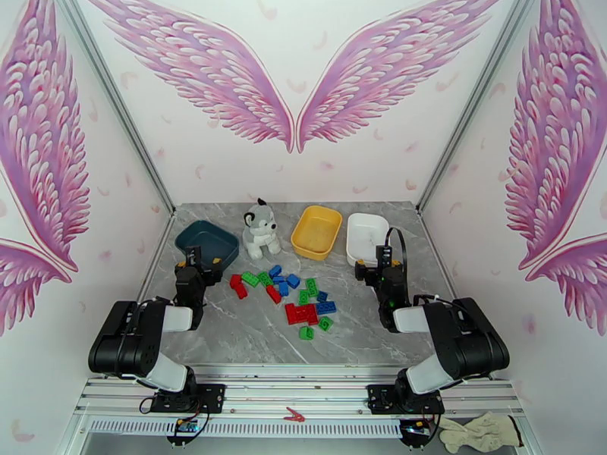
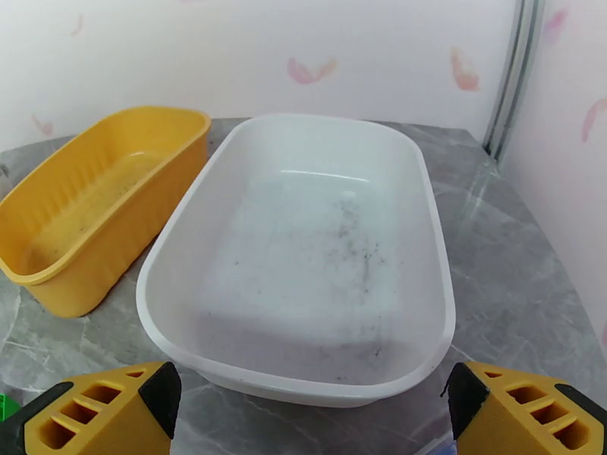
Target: Sort the legos into containers by color
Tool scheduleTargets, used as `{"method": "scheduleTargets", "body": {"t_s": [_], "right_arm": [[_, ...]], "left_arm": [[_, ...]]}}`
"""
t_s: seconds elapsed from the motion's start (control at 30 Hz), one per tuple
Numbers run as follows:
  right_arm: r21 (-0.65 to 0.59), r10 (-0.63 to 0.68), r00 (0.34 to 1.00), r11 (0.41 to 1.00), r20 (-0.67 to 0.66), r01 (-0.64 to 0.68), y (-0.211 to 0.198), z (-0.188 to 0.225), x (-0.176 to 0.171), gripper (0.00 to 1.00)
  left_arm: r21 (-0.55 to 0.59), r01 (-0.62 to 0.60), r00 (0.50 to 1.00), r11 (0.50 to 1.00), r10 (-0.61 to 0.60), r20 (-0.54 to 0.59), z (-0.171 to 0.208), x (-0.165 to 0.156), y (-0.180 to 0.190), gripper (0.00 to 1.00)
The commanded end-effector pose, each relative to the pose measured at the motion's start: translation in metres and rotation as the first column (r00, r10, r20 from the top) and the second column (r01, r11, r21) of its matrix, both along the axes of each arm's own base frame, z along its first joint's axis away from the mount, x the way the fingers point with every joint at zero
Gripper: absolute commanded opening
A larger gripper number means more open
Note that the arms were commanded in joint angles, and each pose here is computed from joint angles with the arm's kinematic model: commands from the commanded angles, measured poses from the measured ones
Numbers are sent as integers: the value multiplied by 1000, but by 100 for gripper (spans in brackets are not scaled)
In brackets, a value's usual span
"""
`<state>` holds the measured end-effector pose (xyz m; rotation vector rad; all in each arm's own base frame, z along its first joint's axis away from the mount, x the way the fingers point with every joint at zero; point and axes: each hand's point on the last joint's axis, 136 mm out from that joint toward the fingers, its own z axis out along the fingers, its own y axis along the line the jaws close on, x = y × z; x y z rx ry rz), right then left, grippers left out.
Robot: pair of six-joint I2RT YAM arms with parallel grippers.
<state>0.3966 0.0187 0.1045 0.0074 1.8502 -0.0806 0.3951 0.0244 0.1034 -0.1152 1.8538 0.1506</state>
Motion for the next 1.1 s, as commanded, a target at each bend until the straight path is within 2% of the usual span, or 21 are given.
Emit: {"method": "scheduleTargets", "body": {"t_s": [0.0, 1.07], "right_arm": [[-4, 6, 1000, 1000, 8, -6, -1, 5, 5, 99], [0, 9, 1000, 1000, 8, -9, -1, 6, 6, 99]], "left_arm": [[10, 3, 1000, 1000, -3, 20, 11, 5, -1, 99], [-12, 25, 999, 1000, -25, 20, 11, 6, 0, 99]]}}
